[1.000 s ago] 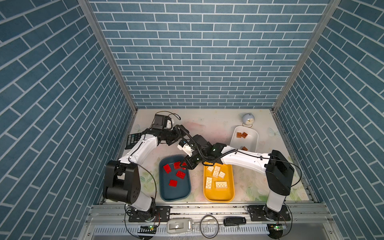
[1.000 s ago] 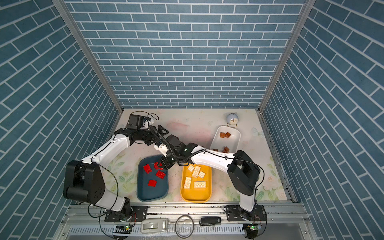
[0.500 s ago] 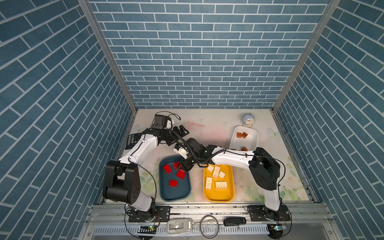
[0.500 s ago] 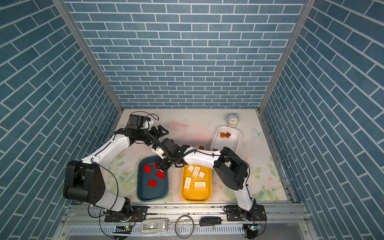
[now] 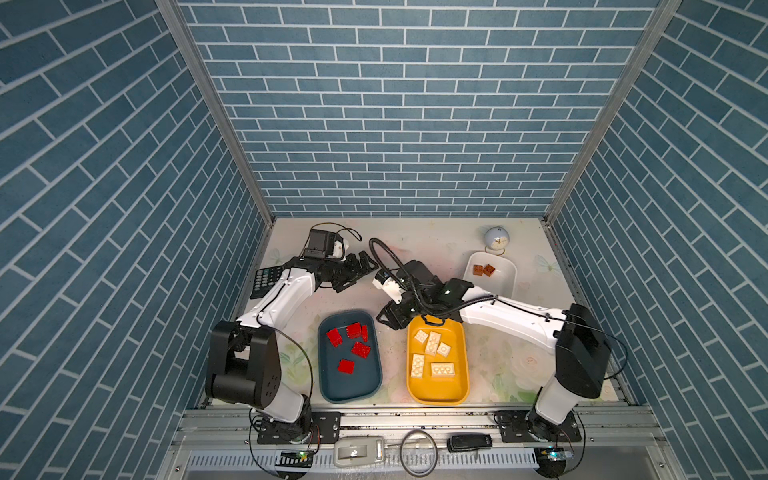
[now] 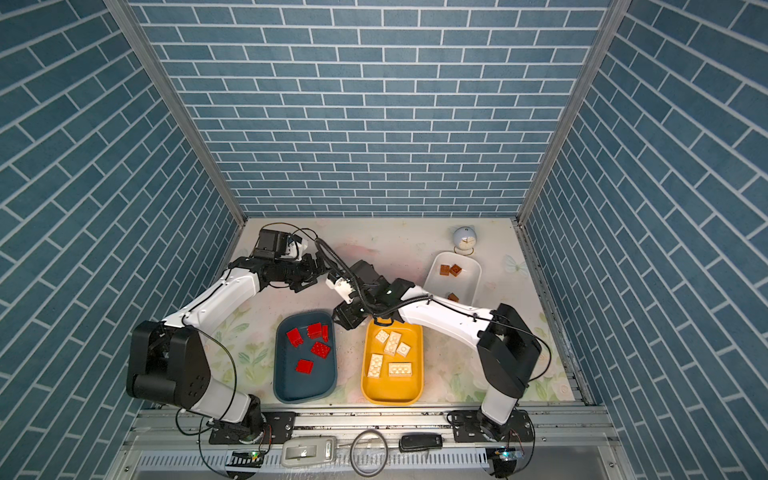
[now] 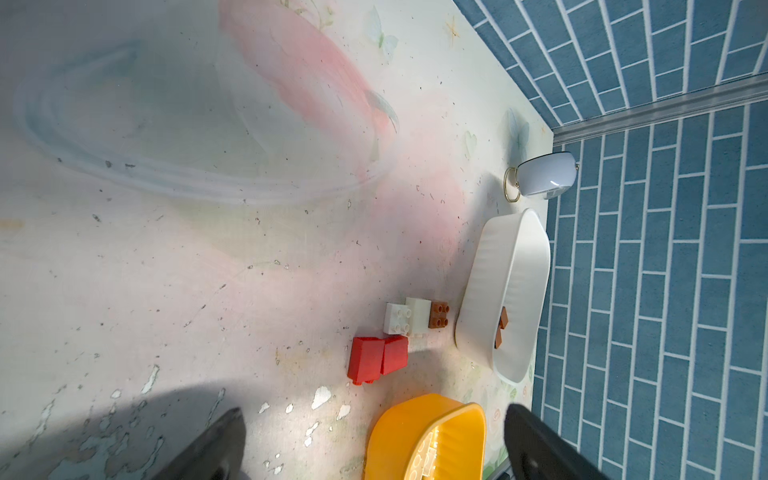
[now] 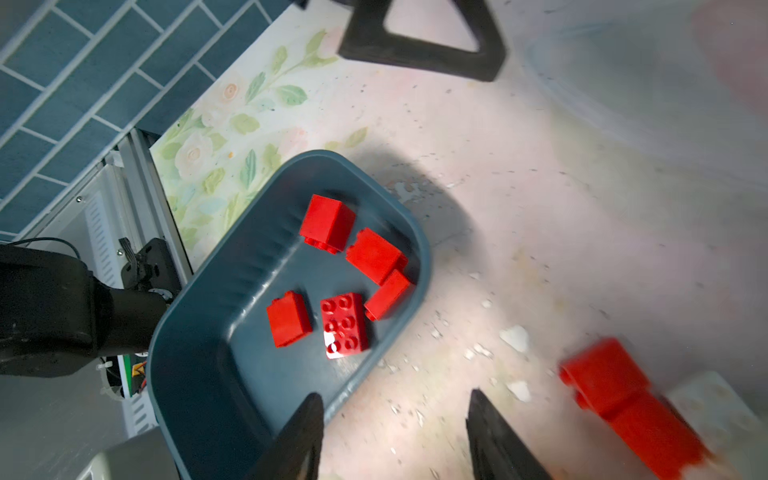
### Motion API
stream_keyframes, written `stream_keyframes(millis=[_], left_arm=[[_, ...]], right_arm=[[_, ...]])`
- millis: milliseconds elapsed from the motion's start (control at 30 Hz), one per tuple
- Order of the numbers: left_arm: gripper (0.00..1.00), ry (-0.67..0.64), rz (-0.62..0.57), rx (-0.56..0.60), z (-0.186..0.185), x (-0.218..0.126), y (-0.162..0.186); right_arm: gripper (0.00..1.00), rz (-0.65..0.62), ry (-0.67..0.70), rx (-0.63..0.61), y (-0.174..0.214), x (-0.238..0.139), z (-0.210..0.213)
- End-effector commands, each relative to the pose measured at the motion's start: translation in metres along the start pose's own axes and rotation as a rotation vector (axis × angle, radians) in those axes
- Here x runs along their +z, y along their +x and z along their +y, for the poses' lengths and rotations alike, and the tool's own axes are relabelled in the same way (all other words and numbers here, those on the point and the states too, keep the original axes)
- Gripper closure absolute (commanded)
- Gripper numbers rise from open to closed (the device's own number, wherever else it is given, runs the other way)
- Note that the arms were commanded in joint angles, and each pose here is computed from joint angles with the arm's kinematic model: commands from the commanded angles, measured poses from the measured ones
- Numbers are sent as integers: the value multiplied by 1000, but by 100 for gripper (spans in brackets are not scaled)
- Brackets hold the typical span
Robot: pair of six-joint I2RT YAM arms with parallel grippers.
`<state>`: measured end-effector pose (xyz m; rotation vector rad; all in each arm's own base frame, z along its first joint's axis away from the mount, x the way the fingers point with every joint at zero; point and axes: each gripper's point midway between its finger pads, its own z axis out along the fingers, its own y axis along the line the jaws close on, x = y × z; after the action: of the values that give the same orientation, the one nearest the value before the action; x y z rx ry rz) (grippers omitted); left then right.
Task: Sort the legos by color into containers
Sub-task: 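Carry the red brick over the teal tray and open the right gripper, then move the right gripper back to the pile and grasp another red brick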
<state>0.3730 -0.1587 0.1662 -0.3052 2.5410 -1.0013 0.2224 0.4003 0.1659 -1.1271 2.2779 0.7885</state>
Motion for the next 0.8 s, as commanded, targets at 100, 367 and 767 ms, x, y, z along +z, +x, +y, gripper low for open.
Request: stream_keyframes(millis=[100, 367, 767], left_arm=[[2, 5, 1, 19, -4, -12, 5], [2, -3, 4, 24, -3, -16, 9], [1, -13, 8, 29, -1, -18, 10]], right_arm=[[43, 126, 74, -6, 38, -33, -51], [40, 264, 30, -147, 44, -10, -76], [34, 379, 50, -271, 46, 47, -115]])
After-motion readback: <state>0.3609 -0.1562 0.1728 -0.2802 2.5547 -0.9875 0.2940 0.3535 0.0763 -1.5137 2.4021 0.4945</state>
